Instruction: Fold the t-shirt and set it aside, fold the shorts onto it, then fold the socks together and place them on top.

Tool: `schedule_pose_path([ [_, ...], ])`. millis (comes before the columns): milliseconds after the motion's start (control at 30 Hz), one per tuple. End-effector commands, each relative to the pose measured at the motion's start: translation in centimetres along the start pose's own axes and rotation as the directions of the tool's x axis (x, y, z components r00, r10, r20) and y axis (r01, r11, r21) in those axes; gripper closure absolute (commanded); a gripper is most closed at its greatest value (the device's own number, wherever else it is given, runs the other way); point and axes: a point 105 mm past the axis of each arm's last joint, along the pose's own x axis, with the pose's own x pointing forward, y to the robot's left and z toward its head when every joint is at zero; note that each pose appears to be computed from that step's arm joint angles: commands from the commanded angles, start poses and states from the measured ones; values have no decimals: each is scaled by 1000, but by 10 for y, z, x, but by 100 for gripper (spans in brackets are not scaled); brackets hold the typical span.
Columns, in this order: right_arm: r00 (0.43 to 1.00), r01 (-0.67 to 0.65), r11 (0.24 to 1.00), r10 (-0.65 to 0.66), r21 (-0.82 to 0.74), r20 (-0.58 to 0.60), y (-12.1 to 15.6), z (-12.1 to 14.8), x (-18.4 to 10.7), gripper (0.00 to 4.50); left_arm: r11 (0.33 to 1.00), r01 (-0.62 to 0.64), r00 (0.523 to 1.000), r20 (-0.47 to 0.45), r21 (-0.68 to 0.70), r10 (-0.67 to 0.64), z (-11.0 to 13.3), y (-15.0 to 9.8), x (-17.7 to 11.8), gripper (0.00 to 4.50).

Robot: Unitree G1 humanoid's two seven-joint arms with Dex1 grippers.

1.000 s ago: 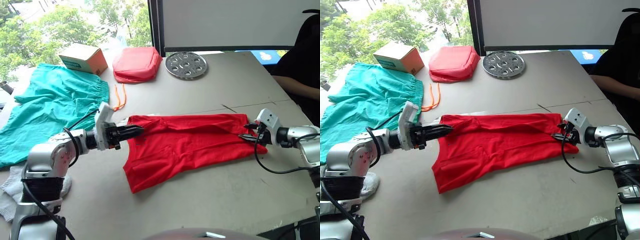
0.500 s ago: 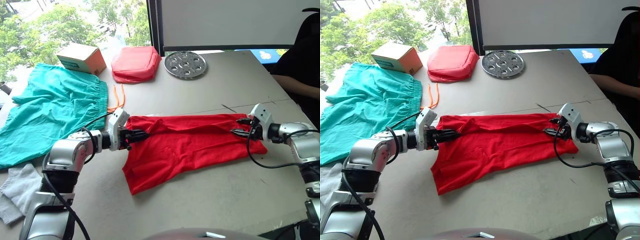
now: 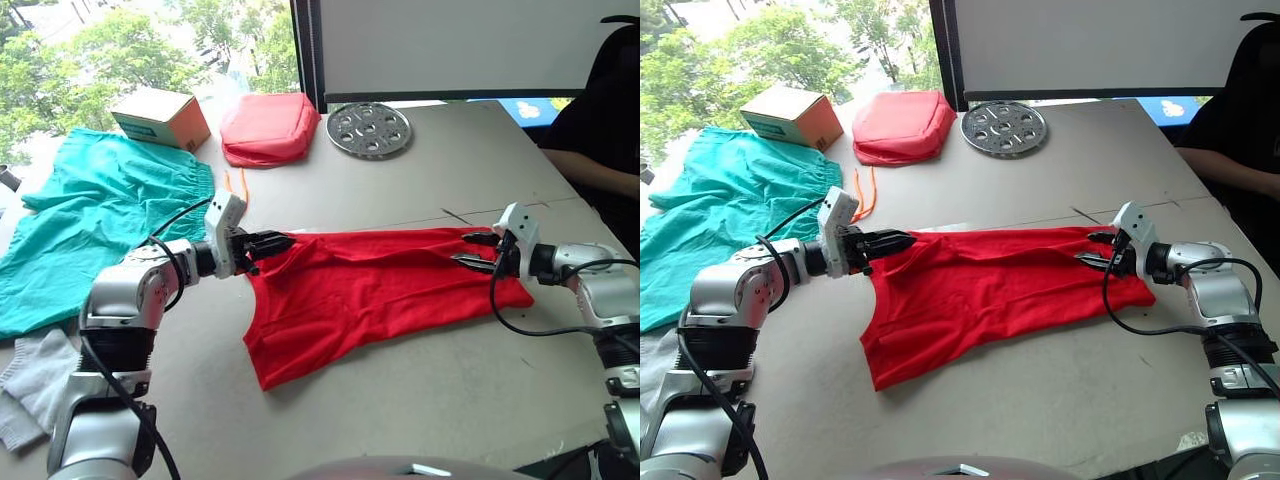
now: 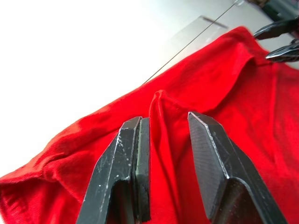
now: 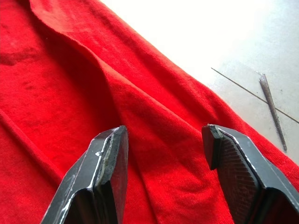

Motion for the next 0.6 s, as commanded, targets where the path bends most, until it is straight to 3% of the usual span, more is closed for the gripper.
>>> schedule_pose_path([
  [33,998,23,999,-20,-40,54,-6,20,-5,181,989,-2,1000,-12,149,4,4,-4,-3,299],
  [200,991,-46,996,57,-82,125,11,33,-12,181,986,12,1000,1,166,-13,2,-15,-8,299],
  [333,976,-115,984,137,-134,167,29,40,-17,181,972,-3,999,-42,235,13,-9,-15,-12,299],
  [600,955,-154,963,203,-222,215,45,47,-20,181,934,-16,997,-67,356,43,-17,-12,-1,299],
])
